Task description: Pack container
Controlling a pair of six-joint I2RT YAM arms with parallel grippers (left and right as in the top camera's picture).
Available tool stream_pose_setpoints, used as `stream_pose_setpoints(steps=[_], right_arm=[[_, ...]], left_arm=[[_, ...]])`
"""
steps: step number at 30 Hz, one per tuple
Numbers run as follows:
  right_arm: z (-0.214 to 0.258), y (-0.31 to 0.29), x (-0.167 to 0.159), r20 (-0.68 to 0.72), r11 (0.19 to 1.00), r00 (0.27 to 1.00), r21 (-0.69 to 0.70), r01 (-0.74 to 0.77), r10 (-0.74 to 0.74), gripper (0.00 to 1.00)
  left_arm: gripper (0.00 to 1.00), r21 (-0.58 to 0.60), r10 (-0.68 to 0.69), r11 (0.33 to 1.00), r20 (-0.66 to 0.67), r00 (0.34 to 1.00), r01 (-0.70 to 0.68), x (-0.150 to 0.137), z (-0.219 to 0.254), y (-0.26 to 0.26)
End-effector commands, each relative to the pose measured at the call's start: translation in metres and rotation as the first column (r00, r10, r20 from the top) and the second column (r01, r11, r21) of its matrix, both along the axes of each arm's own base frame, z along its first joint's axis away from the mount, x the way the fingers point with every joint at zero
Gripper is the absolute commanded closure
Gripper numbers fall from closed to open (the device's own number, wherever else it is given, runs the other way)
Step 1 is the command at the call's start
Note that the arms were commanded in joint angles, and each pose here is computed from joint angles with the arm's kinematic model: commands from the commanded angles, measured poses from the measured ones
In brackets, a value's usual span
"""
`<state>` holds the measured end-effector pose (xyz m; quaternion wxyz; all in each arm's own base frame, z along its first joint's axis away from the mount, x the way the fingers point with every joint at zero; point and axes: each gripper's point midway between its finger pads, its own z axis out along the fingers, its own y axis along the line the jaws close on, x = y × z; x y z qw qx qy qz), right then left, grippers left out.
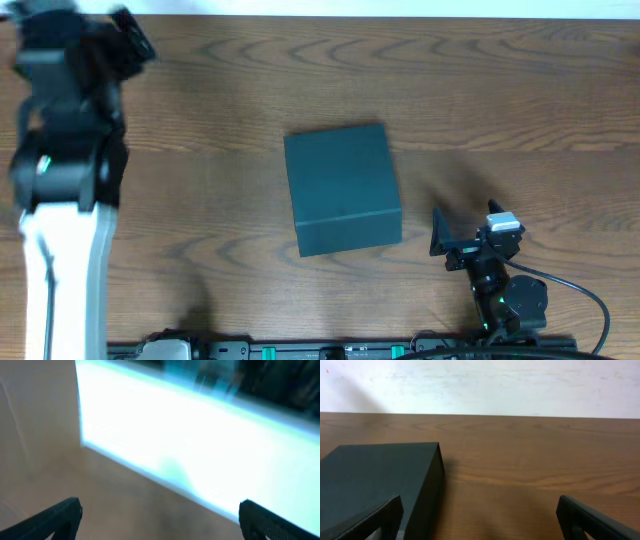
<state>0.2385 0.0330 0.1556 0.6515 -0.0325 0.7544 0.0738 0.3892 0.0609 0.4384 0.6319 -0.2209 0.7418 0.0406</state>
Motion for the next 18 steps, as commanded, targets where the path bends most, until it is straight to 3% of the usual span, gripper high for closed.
stream_pose_setpoints(steps=[1,9,13,18], right_arm=[[-0.002,-0.004,0.001,0.000,1.000,1.000,0.012,0.022,-0.022,0.01],[-0.002,-0.004,0.001,0.000,1.000,1.000,0.012,0.022,-0.022,0.01],[-0.002,-0.004,0.001,0.000,1.000,1.000,0.012,0.022,-0.022,0.01],[-0.002,-0.004,0.001,0.000,1.000,1.000,0.012,0.022,-0.022,0.01]], left_arm=[[0.01,0.012,0.008,1.000,0.146,0.989,-0.009,-0.029,0.046,-0.001],[0.01,0.011,-0.012,1.000,0.217,0.976,0.010,-0.082,0.050,-0.005],[0.01,-0.028,-0.023,0.999,0.178,0.984,0.028,-0.096,0.009,-0.008],[0.01,-0.195,0.019,0.981,0.118,0.993,0.005,-0.107,-0.066,-0.008]])
